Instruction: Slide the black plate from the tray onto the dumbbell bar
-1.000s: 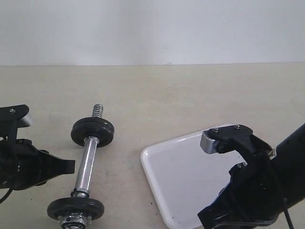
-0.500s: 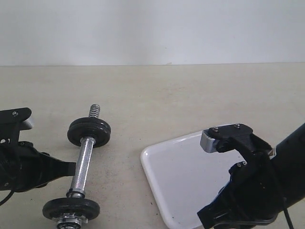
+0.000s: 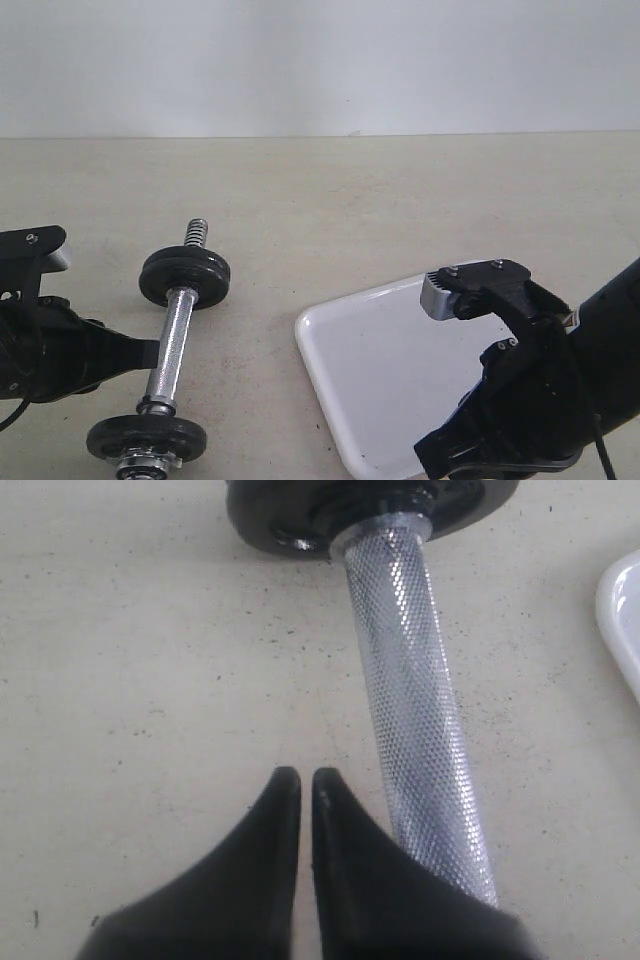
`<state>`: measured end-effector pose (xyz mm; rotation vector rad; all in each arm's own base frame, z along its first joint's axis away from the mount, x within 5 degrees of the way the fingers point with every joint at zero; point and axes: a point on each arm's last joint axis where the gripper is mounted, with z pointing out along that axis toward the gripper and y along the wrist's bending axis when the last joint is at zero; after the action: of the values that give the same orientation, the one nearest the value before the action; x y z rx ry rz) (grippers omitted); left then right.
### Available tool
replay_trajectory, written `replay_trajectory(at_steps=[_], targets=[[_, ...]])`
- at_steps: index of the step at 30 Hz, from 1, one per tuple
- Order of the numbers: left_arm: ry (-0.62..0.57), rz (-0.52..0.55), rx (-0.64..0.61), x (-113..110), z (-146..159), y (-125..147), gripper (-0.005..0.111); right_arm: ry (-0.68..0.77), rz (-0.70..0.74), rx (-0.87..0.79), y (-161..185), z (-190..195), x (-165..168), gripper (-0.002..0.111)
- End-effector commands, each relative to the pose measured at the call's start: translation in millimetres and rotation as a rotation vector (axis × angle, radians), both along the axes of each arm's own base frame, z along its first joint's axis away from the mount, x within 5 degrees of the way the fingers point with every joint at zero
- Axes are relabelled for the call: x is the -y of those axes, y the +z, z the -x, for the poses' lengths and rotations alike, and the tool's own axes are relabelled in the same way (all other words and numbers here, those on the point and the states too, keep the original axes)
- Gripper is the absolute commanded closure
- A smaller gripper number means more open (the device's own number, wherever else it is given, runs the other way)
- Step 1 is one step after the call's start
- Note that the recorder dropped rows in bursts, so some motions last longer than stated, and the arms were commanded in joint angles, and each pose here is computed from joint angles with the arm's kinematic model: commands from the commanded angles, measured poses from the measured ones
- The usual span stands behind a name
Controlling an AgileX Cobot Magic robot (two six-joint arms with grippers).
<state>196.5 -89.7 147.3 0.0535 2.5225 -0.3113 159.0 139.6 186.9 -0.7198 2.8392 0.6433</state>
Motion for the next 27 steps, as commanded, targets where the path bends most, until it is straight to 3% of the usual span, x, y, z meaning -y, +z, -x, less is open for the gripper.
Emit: replay_trajectory(at_steps=[1, 14, 17, 21, 27], targets=[[0.003, -0.008, -0.001, 0, 1, -1, 0.102, 0.003, 0.004, 0.005, -1, 0, 1, 0.109], [0.000, -0.002, -0.001, 0, 0, 0, 0.102, 0.005, 0.004, 0.005, -1, 0, 1, 0.109], [-0.024, 0.042, 0.013, 6, -2, 8, 0.102, 0.006, 0.004, 0.008, -1, 0, 1, 0.109], [-0.104, 0.169, 0.086, 19, -6, 42, 0.102, 0.000, 0.001, 0.022, -1, -1, 0, 0.109], [-0.208, 0.366, 0.416, 22, 8, 145, 0.102, -0.023, 0.020, 0.029, -12, 3, 6, 0.109]])
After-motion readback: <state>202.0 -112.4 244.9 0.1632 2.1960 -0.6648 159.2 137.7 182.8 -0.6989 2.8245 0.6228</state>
